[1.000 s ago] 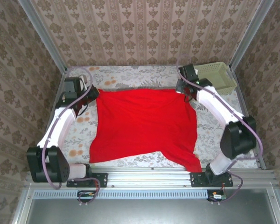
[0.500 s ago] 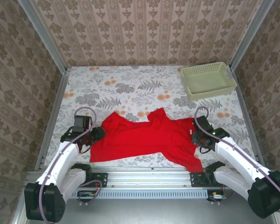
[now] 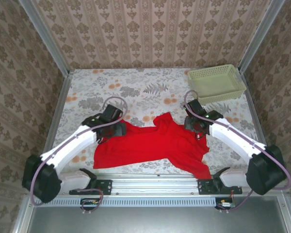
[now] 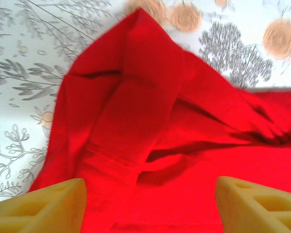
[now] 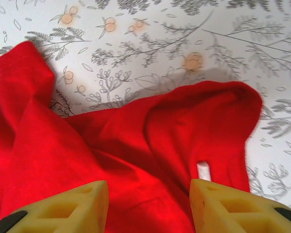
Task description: Fold the inside-out t-shirt
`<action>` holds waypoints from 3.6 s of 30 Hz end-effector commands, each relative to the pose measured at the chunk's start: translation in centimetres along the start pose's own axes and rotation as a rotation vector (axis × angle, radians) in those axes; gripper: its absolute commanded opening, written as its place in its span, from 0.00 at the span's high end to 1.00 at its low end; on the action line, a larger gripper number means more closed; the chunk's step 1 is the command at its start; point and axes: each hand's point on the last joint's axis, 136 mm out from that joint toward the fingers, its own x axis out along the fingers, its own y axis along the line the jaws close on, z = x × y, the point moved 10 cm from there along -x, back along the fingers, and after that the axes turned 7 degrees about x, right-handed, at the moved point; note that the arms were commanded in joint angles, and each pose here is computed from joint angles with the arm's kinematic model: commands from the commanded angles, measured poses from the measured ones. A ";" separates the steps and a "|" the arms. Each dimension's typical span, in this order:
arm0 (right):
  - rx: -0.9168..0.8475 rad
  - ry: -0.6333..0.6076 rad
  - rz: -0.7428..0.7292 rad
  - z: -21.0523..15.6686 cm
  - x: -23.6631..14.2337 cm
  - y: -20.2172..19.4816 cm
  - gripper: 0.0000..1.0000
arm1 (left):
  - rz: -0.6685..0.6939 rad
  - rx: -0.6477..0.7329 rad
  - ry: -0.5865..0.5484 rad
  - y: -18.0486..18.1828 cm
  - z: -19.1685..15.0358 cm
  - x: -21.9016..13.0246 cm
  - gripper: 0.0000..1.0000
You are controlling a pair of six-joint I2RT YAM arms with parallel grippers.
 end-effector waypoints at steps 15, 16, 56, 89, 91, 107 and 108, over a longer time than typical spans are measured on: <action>-0.024 0.207 0.001 -3.9 7.8 3.8 0.51 | 0.373 0.048 0.239 3.0 -0.4 6.7 0.52; -0.001 0.214 -0.041 -4.0 8.4 3.1 0.51 | 0.373 0.002 0.238 4.0 -0.5 6.7 0.57; 0.089 0.112 -0.157 -2.8 7.6 -0.6 0.57 | 0.334 0.032 0.293 3.5 0.0 8.3 0.63; -0.043 0.020 -0.013 4.6 6.2 5.3 0.55 | 0.184 -0.039 0.031 4.3 -0.2 2.5 0.98; -0.063 0.045 0.001 5.4 7.6 6.7 0.55 | 0.164 -0.043 0.027 4.2 -0.1 2.5 0.98; -0.110 0.184 -0.015 5.7 14.0 9.9 0.77 | -0.151 -0.158 -0.121 5.5 0.7 0.8 0.97; -0.108 0.176 -0.027 5.9 13.9 9.7 0.84 | -0.199 -0.170 -0.135 5.6 0.7 0.7 0.97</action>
